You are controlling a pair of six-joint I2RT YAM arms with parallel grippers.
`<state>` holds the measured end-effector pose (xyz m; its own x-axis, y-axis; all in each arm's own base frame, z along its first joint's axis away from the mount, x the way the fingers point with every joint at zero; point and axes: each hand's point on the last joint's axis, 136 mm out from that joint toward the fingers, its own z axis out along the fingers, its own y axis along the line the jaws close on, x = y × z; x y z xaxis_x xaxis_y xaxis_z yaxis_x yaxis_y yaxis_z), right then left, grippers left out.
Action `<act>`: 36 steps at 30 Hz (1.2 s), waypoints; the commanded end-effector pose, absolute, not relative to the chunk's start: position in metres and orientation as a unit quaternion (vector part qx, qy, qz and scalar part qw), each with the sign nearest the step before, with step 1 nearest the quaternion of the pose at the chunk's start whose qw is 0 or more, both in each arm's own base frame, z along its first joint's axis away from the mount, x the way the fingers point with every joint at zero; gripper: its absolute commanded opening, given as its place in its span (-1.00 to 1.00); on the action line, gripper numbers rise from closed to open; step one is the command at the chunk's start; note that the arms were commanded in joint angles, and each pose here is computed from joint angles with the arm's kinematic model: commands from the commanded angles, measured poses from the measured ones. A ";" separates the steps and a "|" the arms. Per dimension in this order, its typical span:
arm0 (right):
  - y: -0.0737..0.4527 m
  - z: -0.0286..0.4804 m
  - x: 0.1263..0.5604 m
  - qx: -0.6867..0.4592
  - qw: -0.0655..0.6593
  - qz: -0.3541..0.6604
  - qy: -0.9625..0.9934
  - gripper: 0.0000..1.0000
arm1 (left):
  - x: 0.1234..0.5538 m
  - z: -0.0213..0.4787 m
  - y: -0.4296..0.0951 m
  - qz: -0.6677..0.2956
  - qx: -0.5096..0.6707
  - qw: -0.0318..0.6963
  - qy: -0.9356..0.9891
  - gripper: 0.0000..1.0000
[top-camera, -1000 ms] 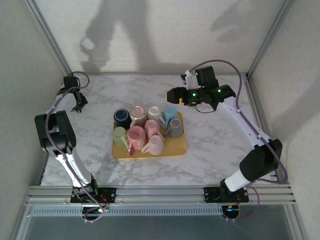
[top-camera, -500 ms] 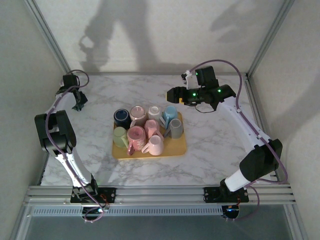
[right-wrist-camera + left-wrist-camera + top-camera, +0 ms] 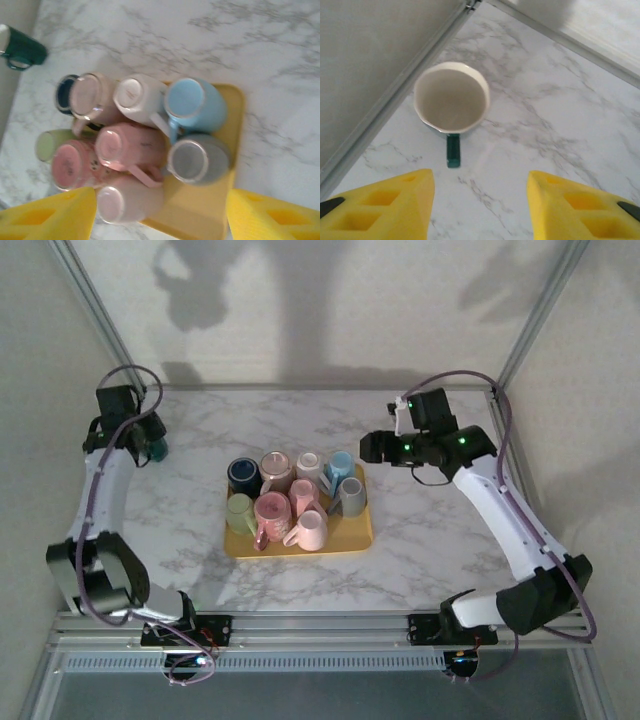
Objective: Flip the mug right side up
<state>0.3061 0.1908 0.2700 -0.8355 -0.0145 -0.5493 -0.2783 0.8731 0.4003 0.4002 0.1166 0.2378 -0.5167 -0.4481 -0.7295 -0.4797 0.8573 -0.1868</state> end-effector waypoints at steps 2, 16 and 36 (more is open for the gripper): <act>0.155 0.239 0.283 -0.069 0.248 0.160 0.953 0.34 | 0.374 0.229 0.050 -0.109 -0.201 0.388 0.893 0.06; 0.178 0.165 0.249 -0.029 0.160 0.177 0.971 0.38 | 0.321 0.217 -0.100 -0.291 -0.007 0.363 0.885 0.08; 0.240 0.107 0.289 0.281 0.165 0.173 0.929 0.64 | 0.325 0.219 -0.103 -0.297 0.014 0.391 0.871 0.08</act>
